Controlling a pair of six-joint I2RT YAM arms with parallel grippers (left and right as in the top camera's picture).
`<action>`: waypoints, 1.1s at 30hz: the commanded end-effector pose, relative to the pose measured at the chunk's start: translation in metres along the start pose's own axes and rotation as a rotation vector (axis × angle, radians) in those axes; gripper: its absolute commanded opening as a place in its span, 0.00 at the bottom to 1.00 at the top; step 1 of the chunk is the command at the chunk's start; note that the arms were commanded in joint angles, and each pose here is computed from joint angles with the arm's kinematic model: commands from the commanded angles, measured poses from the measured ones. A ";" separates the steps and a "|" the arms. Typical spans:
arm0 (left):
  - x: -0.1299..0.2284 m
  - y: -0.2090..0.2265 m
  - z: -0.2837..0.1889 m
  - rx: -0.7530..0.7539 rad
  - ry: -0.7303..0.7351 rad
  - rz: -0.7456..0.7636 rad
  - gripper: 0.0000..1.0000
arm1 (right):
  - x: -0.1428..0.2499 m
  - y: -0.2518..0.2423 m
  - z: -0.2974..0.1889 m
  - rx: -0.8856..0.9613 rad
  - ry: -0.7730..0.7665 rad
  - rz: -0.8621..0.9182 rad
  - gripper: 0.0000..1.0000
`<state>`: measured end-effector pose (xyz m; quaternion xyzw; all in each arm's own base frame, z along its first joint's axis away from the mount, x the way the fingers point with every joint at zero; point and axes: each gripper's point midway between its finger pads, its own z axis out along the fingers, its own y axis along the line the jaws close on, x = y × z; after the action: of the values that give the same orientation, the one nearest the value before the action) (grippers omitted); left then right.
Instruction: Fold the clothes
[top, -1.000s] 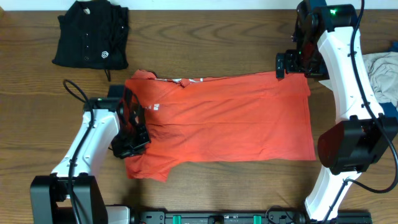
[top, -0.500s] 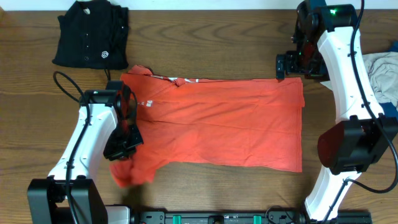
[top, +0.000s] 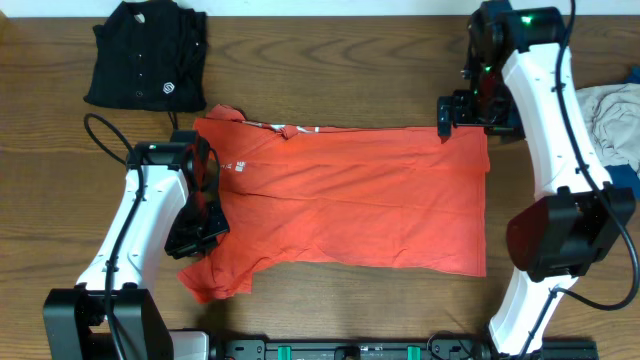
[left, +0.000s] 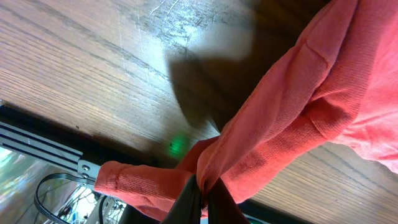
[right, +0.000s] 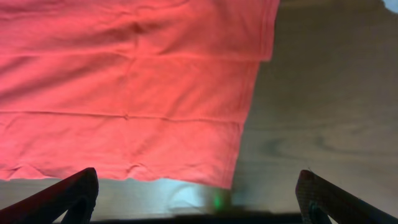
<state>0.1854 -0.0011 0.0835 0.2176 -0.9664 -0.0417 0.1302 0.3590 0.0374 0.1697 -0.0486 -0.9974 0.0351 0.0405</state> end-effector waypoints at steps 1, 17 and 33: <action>-0.006 0.002 -0.008 -0.006 -0.038 -0.018 0.06 | 0.002 -0.022 -0.015 0.147 -0.073 0.114 0.99; -0.006 -0.007 -0.009 0.042 -0.032 -0.017 0.06 | 0.076 -0.066 -0.095 0.097 -0.342 0.395 0.99; -0.012 -0.011 -0.009 0.062 -0.055 -0.014 0.06 | 0.139 -0.013 0.026 -0.222 -0.186 0.378 0.99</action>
<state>0.1964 -0.0067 0.0821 0.2202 -0.9688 -0.0211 0.1122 0.2281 0.0201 0.1728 -0.2266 -0.9684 -0.0154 -0.1029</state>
